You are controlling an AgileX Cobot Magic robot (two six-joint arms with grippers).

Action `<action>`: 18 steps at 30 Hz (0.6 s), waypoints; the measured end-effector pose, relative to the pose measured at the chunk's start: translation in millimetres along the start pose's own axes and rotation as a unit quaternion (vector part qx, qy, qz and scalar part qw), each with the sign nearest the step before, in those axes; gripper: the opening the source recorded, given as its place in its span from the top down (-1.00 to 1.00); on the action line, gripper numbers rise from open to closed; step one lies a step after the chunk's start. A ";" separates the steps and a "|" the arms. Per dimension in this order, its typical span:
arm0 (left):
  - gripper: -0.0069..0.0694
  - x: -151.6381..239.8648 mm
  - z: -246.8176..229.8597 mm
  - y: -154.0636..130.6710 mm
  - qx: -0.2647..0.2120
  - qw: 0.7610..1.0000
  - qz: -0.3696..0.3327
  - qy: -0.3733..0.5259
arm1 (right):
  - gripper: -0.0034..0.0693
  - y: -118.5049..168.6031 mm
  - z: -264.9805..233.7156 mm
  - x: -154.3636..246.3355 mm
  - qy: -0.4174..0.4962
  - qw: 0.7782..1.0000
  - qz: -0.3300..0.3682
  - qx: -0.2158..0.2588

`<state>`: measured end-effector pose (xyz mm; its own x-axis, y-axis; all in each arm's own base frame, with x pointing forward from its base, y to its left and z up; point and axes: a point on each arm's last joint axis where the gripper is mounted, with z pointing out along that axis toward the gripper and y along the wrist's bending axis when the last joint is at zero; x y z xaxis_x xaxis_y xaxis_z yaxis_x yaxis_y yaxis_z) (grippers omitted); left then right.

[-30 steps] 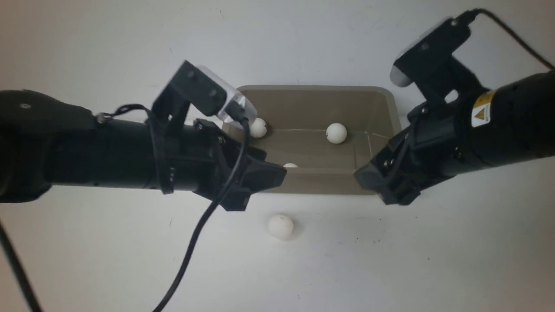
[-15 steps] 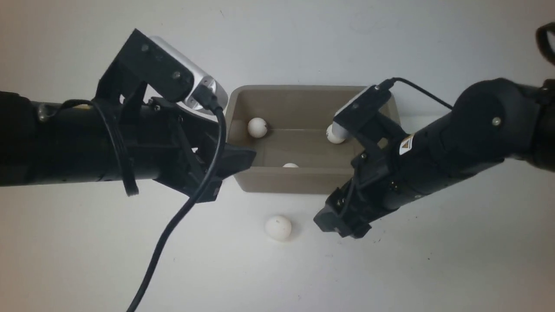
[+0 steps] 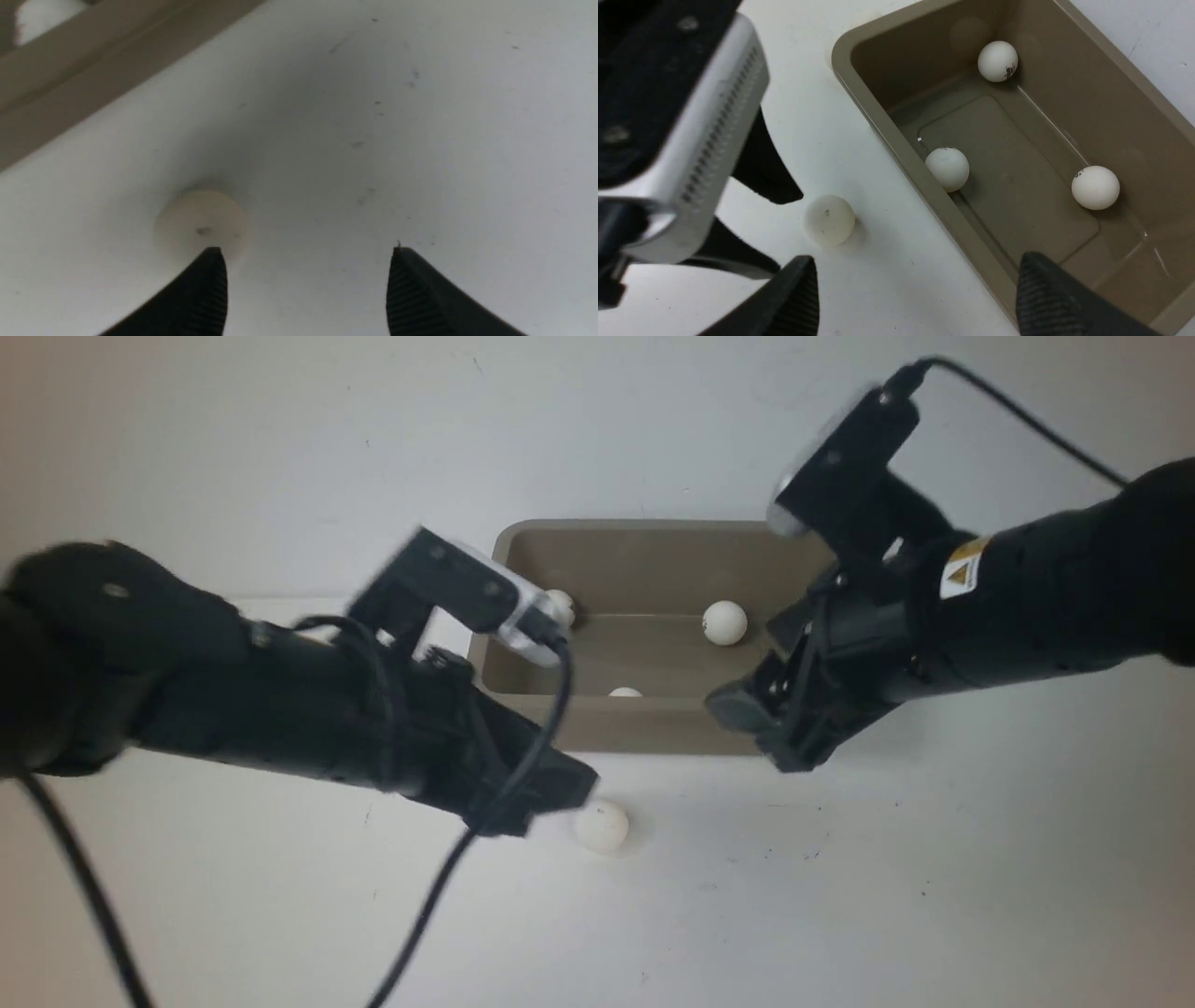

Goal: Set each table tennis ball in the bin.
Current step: Use the left arm to clamp the table tennis ball closest to it

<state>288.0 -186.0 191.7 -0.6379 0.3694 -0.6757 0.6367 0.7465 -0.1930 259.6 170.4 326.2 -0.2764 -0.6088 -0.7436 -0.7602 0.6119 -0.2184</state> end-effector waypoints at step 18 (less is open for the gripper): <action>-0.27 2.6 13.1 10.5 -0.036 0.998 -0.054 -0.012 | -0.51 -0.5 0.0 -0.8 -0.004 1.000 0.000 0.003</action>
<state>298.7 -184.4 178.5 -0.6897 0.2725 -0.6708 0.5316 0.8197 -0.2135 260.2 170.5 326.9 -0.2709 -0.6051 -0.7487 -0.7568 0.6145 -0.2227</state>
